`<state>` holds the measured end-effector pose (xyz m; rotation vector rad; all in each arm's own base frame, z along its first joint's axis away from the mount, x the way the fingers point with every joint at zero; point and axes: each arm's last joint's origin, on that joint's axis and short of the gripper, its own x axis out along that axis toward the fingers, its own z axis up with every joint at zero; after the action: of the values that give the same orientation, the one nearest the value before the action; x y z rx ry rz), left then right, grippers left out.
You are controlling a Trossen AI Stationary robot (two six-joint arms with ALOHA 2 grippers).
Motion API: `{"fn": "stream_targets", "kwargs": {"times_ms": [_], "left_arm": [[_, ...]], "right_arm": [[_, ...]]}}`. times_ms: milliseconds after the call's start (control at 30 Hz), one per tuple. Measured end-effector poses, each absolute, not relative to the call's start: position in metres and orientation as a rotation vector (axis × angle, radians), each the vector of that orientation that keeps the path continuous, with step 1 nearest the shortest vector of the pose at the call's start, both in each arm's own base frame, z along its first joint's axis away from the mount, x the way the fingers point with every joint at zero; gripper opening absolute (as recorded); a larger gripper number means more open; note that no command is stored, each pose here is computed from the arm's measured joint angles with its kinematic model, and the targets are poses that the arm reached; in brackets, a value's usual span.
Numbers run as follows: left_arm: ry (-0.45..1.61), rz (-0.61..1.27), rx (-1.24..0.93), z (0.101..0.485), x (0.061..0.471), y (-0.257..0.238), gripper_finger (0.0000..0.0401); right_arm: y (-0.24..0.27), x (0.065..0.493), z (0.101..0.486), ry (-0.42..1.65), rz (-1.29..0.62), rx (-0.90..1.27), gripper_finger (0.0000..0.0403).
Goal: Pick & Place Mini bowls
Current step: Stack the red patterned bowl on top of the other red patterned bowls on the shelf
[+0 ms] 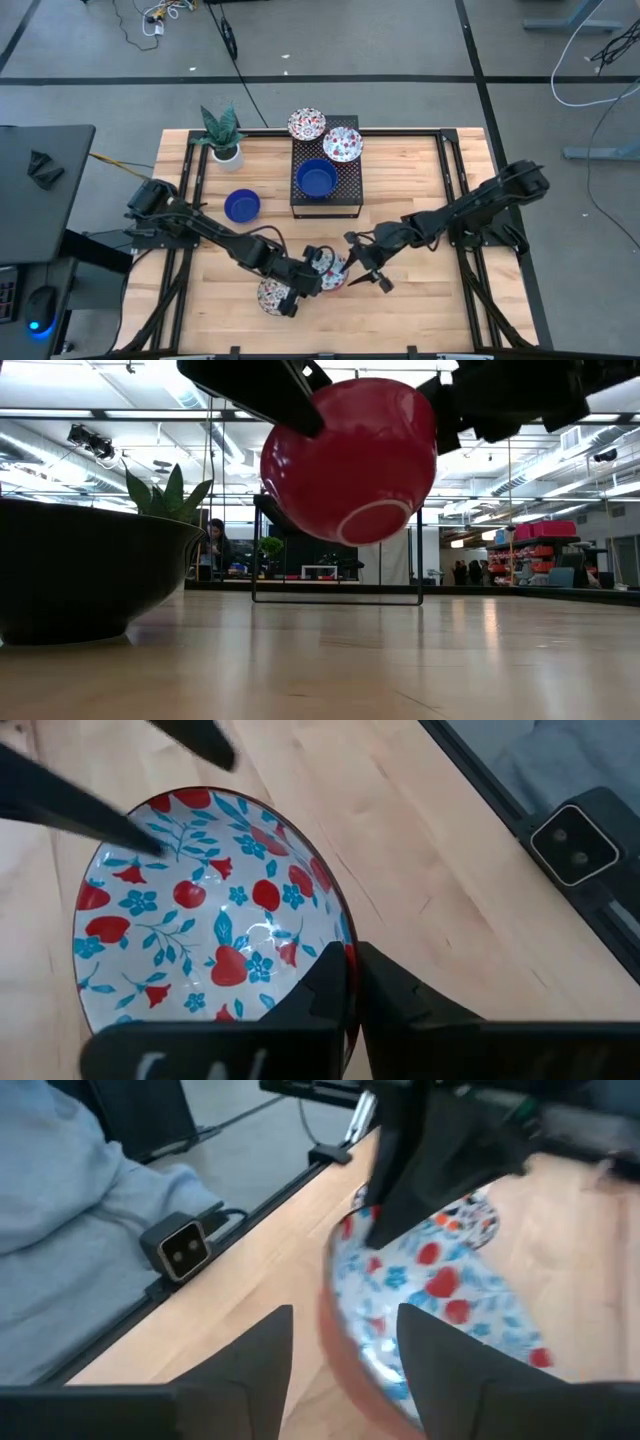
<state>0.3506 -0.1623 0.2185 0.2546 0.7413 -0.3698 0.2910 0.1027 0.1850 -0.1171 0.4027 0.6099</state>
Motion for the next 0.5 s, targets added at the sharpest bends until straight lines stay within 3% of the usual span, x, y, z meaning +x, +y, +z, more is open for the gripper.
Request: {"fn": "stream_targets", "kwargs": {"times_ms": [233, 500], "left_arm": [[0.737, -0.362, 0.251, 0.219, 0.353, -0.158, 0.0018], [0.715, -0.342, 0.246, 0.22, 0.357, -0.152, 0.0021]], "right_arm": [[0.103, 0.293, 0.178, 0.416, 0.621, -0.135, 0.0147], [0.103, 0.291, 0.175, 0.442, 0.613, -0.204, 0.0041]]}}
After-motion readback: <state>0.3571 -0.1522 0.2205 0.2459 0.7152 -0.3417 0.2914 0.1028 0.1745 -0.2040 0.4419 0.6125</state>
